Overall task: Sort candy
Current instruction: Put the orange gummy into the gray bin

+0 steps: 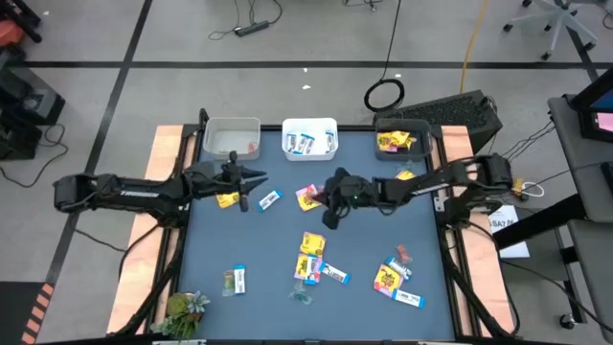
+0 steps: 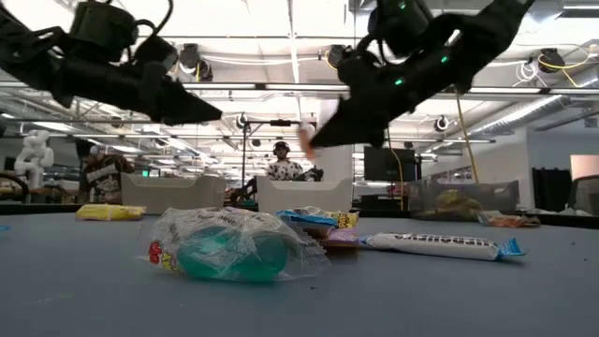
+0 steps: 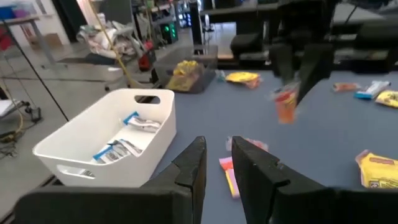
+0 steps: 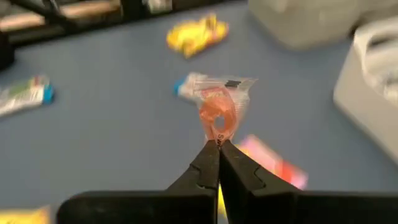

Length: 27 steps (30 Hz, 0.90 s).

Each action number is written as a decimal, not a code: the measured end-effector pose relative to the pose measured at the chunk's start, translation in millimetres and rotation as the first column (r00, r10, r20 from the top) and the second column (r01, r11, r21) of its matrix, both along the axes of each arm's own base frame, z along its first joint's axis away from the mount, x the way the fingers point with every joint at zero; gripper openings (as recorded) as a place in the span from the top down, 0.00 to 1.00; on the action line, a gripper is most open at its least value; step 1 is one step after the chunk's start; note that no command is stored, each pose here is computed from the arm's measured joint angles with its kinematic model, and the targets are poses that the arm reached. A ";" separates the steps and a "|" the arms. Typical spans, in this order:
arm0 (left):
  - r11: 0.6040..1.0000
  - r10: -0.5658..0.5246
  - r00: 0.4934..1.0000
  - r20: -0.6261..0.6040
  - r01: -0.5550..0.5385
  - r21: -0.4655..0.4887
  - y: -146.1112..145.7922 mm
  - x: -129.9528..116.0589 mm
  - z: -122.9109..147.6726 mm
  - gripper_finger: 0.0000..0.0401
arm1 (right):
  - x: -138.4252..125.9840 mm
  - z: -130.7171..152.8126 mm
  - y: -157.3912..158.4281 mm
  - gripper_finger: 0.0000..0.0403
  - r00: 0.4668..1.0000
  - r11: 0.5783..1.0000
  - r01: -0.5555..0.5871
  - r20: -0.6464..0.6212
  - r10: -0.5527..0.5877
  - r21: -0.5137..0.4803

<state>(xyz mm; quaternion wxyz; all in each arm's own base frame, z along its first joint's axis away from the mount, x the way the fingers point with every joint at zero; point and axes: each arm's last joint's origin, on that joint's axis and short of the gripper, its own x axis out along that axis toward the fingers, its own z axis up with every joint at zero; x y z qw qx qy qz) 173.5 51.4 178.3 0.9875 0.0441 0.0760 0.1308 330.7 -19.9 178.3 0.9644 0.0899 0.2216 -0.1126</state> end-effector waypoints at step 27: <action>0.999 -0.003 0.989 0.149 -0.004 0.045 -9.2 -30.9 11.1 0.79 | 166.9 5.3 -131.9 1.00 0.946 0.970 0.218 0.268 -0.183 -0.108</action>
